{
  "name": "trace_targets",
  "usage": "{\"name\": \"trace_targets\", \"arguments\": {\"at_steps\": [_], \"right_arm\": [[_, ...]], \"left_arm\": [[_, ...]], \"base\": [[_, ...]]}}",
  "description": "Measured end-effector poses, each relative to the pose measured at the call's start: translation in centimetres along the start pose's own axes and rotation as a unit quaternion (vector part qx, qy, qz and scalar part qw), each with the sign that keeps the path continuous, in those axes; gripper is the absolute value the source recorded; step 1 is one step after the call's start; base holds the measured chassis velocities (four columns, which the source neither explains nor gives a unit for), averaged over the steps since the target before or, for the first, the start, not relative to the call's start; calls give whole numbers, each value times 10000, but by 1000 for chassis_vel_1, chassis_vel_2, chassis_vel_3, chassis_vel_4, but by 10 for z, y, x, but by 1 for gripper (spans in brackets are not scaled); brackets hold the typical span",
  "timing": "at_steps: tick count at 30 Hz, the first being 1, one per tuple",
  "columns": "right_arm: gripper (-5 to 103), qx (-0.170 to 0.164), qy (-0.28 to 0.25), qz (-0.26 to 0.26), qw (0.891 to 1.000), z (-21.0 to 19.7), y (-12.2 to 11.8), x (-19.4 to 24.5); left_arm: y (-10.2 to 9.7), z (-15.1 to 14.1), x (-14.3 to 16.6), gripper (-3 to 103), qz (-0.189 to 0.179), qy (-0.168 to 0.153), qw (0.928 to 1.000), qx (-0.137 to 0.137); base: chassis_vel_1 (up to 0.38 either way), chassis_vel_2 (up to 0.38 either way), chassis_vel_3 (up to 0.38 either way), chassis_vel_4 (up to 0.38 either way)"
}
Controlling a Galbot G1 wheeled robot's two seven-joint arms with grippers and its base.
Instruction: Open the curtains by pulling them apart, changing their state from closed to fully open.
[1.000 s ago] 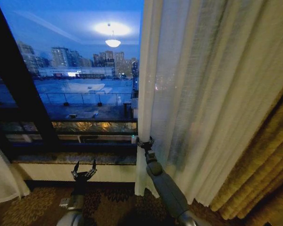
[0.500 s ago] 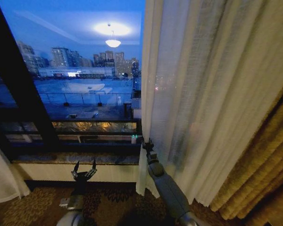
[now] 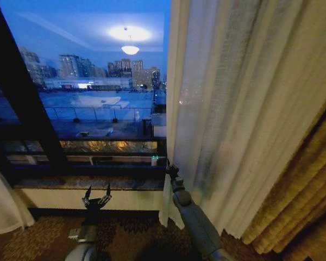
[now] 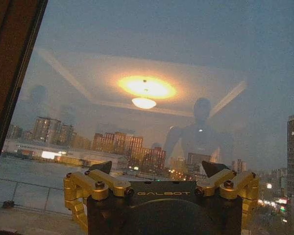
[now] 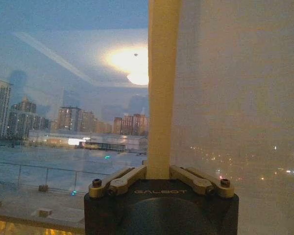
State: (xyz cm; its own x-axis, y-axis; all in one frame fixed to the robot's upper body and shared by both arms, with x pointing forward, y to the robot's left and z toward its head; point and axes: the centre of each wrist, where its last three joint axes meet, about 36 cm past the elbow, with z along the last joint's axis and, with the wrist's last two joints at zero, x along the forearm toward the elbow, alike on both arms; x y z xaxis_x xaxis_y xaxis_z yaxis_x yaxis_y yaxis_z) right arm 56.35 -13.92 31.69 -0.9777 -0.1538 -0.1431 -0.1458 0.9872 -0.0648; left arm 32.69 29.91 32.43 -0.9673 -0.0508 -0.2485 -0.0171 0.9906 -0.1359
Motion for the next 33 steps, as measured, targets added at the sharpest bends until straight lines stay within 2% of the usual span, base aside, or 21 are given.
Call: {"name": "trace_targets", "arguments": {"at_steps": [14,33], "right_arm": [[0,-18,-19,82,10000,-3,-8,-2],[0,-74,-130,151,9998,2,-12,7]], "left_arm": [[0,0,0,100,1,1,10000,1],[0,0,0,100,0,0,10000,1]], "base": [[-171,-165,176,162],[-337,-327,330,337]]}}
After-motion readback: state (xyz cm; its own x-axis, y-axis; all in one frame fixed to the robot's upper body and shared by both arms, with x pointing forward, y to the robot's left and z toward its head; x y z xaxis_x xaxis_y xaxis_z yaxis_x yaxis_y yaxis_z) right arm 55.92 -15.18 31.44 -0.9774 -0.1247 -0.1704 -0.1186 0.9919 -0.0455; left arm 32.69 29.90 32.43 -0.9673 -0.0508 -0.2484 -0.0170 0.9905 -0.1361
